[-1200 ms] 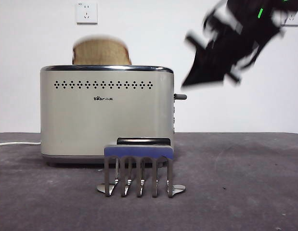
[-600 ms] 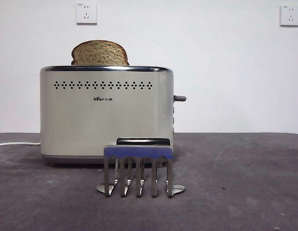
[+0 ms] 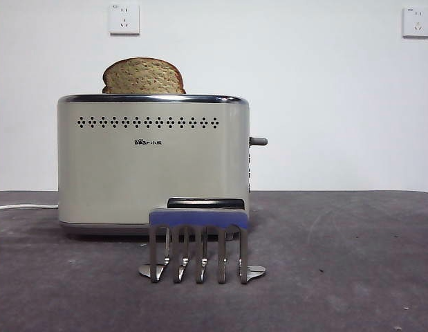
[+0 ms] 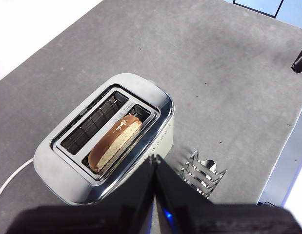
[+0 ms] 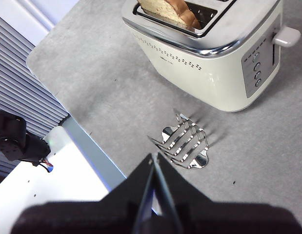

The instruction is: Pick up a slice of bread from the rack,put the bread on the toaster,press the button

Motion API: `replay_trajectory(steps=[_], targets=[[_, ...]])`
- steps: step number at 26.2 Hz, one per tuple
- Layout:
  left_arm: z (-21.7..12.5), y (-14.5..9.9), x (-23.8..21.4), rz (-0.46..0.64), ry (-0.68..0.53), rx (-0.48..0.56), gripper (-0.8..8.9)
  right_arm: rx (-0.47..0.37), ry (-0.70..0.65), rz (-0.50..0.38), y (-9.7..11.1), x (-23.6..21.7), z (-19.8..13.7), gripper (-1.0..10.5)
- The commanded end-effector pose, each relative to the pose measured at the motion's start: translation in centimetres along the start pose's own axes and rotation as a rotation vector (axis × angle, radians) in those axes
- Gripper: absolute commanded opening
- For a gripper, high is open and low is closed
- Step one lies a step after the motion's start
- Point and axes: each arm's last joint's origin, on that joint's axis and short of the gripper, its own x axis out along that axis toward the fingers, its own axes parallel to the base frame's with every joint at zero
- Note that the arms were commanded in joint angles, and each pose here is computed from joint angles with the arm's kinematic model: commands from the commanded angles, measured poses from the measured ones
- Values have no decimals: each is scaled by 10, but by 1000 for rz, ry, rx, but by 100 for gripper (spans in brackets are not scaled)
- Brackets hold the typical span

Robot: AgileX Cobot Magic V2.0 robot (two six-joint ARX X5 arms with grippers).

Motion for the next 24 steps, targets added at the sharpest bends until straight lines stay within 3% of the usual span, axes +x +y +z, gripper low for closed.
replay_trajectory(steps=[1,24], targets=[[-4,-2,-1,-16,38,-22,-3,-16,-1,0,0,1,-1,1],[-3,1,-1,14,21,-1,-3,-16,-1,-4,-1,1,-1,1]])
